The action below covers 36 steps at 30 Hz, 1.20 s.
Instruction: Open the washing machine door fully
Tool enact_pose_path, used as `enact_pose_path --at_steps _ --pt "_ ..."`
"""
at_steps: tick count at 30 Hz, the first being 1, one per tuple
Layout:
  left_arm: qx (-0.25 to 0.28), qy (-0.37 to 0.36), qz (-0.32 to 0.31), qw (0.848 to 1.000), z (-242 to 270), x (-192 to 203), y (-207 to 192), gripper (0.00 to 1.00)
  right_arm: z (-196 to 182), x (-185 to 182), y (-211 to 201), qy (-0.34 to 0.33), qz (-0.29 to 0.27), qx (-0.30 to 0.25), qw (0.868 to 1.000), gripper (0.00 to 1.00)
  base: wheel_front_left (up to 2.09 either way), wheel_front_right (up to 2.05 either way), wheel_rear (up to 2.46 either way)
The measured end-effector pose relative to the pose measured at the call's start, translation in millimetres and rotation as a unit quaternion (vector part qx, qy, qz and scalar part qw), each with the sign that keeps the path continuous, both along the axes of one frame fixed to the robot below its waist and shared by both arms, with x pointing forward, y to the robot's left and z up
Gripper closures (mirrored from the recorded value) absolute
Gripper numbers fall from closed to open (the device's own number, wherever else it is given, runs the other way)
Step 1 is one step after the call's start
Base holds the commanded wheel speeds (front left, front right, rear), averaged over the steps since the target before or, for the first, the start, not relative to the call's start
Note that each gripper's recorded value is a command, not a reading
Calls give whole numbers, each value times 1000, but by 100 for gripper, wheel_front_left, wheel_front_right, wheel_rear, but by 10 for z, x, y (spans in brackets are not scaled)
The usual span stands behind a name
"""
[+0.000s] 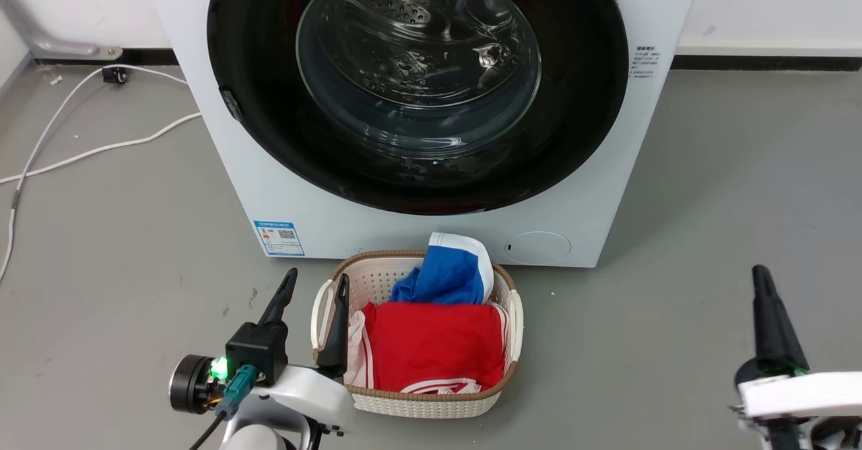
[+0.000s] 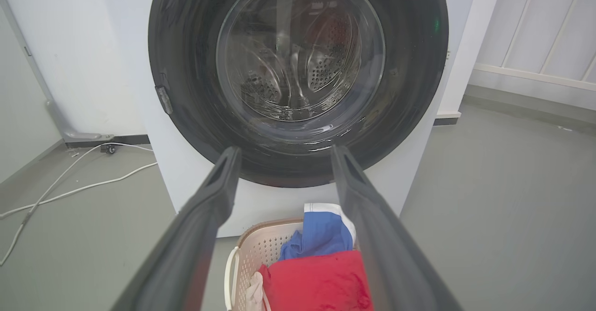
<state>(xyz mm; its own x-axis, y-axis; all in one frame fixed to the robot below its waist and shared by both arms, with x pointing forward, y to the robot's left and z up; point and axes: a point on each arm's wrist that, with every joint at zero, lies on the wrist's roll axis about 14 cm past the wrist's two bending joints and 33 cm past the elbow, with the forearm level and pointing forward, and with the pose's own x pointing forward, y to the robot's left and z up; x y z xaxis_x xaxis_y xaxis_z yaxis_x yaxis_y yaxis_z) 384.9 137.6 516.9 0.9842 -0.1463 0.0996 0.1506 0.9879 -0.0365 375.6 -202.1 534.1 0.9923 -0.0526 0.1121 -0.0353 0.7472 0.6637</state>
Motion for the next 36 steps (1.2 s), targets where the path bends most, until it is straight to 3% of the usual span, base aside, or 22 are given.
enact_pose_path --at_steps 1,2,4,9,12,16,19,25,36 --pt "0 0 0 1000 1 9 0 0 -1 5 -41 -2 -4 40 999 100 0 0 0" --pt "0 0 0 1000 1 9 0 0 -1 5 -41 -2 -4 40 999 100 0 0 0" --pt "1 -2 -1 1000 14 33 -10 0 -5 19 -121 -6 -12 122 992 100 0 0 0" --pt "0 -7 -4 1000 42 95 -37 0 -43 73 -388 -24 -41 296 954 100 0 0 0" --pt "-3 -9 -3 1000 56 141 -43 0 -81 137 -547 -36 -55 382 922 100 0 0 0" --pt "-6 -8 0 1000 42 216 -50 0 -65 304 -678 -50 -54 443 893 100 0 0 0" --pt "-9 -10 1 1000 41 297 -64 0 -59 488 -777 -52 -47 470 880 100 0 0 0" --pt "-13 -8 -6 1000 -7 503 -127 0 -70 1014 -826 -23 -12 478 878 100 0 0 0" --pt "-9 -8 -21 1000 -116 780 -208 0 -35 2000 -527 69 88 397 911 100 0 0 0"
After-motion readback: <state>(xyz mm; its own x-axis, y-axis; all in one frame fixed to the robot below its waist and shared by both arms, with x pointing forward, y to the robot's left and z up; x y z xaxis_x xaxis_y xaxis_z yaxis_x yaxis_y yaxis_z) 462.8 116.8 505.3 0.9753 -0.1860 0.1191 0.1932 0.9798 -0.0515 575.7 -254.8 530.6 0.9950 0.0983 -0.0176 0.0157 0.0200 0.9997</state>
